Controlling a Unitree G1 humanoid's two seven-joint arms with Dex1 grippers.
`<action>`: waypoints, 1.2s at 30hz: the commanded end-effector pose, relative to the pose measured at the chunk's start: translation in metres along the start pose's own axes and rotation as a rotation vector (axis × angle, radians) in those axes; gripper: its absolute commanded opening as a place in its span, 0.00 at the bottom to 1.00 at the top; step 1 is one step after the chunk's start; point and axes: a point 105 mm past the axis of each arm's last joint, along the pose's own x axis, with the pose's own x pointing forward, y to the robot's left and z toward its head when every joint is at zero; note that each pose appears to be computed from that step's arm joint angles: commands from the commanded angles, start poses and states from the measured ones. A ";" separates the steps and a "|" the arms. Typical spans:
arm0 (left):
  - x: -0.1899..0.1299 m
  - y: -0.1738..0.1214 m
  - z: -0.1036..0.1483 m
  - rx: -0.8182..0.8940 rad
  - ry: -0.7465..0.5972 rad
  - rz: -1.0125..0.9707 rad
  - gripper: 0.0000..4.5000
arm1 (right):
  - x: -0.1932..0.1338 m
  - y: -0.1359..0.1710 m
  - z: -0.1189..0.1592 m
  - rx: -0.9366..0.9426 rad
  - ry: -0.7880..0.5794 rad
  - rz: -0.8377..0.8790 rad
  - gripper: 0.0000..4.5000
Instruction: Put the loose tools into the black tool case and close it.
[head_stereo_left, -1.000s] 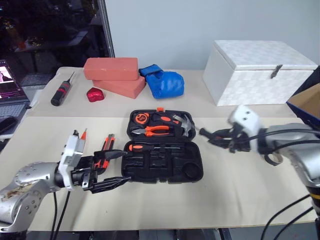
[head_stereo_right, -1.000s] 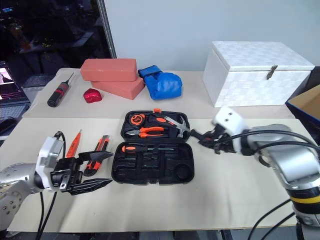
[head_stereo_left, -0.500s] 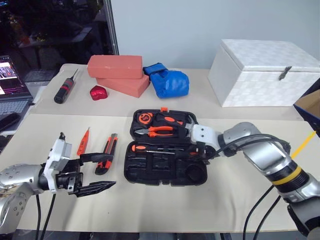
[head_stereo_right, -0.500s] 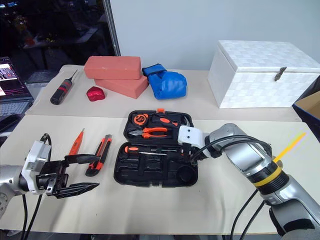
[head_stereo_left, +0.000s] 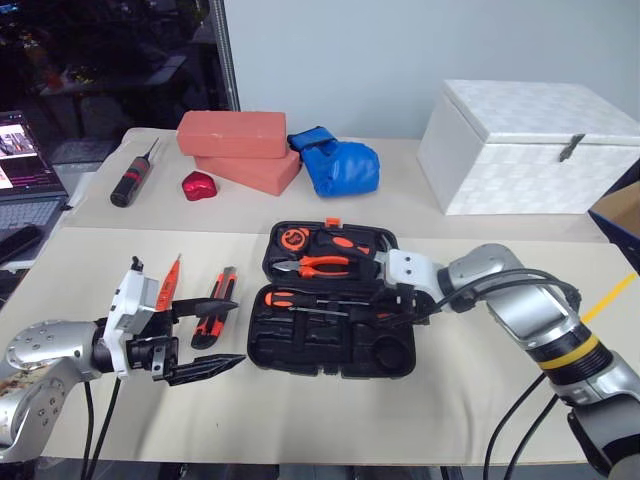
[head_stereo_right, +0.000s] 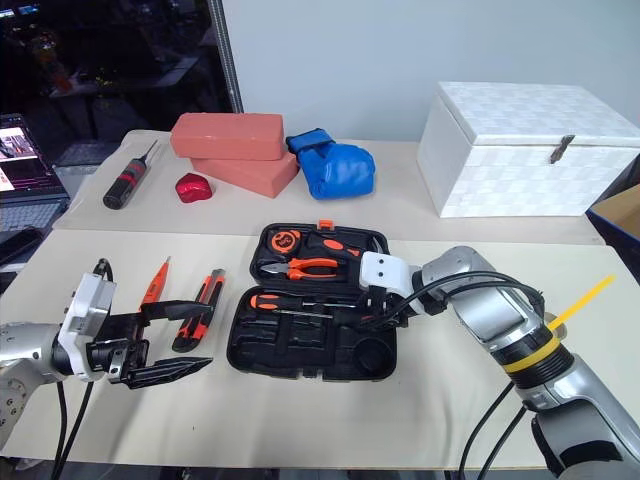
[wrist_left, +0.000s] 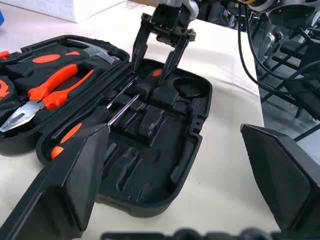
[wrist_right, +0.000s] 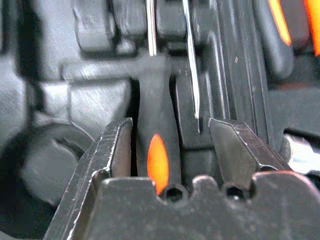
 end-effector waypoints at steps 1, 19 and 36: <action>0.002 -0.002 0.003 0.017 -0.012 -0.002 1.00 | -0.022 0.004 0.030 0.051 -0.264 -0.020 0.24; -0.019 0.016 -0.018 -0.042 -0.031 0.245 1.00 | 0.044 0.004 -0.053 -0.193 -0.007 -0.262 0.01; -0.076 0.121 -0.056 -0.309 0.157 1.168 1.00 | -0.038 0.035 0.052 -0.061 -0.545 -0.209 0.72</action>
